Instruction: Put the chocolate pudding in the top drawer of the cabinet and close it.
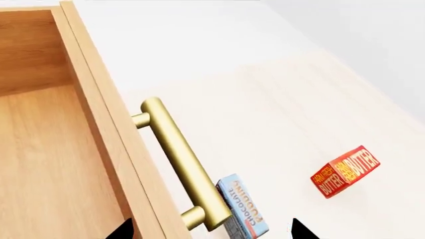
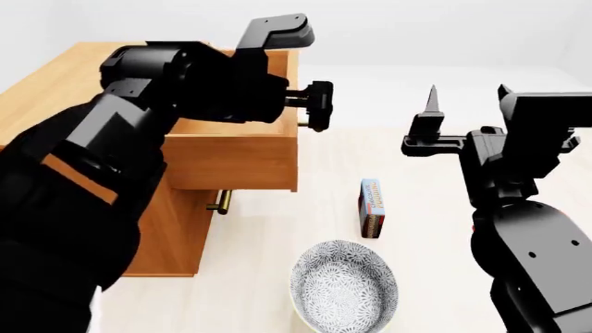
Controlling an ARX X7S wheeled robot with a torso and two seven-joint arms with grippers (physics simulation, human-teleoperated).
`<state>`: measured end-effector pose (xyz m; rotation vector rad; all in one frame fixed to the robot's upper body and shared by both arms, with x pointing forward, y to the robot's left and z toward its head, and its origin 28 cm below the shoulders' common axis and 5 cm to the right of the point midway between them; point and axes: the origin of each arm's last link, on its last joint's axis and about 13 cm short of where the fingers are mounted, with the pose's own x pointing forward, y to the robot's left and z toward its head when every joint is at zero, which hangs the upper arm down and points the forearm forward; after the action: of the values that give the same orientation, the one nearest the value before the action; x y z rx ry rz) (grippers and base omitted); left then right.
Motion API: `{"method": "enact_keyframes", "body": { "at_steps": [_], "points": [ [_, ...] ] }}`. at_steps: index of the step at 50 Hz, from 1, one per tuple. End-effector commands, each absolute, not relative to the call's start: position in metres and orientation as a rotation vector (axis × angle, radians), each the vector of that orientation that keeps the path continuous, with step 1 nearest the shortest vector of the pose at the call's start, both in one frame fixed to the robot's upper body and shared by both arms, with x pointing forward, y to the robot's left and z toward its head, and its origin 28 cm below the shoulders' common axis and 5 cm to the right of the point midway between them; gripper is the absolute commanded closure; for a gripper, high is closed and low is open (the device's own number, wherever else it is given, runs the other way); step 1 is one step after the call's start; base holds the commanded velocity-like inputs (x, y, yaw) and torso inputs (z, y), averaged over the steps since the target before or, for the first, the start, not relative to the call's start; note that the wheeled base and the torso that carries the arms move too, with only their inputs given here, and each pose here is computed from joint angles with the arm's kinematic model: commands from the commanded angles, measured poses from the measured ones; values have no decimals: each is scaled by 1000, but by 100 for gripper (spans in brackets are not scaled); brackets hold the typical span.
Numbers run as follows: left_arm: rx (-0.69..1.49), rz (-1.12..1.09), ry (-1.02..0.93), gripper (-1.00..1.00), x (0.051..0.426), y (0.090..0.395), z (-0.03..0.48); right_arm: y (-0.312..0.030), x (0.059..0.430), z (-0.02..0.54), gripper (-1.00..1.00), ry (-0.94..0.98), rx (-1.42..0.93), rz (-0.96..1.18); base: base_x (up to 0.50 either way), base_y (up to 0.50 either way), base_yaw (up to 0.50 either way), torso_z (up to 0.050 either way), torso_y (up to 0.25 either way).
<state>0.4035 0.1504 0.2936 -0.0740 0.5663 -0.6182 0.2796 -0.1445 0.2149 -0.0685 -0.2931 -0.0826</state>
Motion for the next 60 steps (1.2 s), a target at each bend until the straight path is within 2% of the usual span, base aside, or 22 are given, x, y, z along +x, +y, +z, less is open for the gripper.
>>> {"method": "enact_keyframes", "body": {
  "at_steps": [1, 21, 33, 40, 49, 60],
  "points": [
    [-147, -735, 539, -100, 396, 130, 305, -149, 275, 215, -100, -307, -60, -106, 0, 0, 0, 0, 0],
    [-192, -850, 507, -100, 385, 112, 312, -156, 268, 210, -100, -303, -45, -112, 0, 0, 0, 0, 0],
    [-211, -877, 475, -100, 380, 115, 314, -159, 264, 209, -100, -297, -42, -106, 0, 0, 0, 0, 2],
    [-163, -756, 320, -100, 368, 127, 328, -154, 268, 208, -100, -297, -43, -100, 0, 0, 0, 0, 0],
    [-100, -656, 98, -100, 330, 150, 351, -146, 277, 206, -100, -294, -42, -94, 0, 0, 0, 0, 0],
    [-13, -498, -116, -100, 291, 176, 350, -141, 279, 205, -100, -299, -38, -85, 0, 0, 0, 0, 0]
  ]
}}
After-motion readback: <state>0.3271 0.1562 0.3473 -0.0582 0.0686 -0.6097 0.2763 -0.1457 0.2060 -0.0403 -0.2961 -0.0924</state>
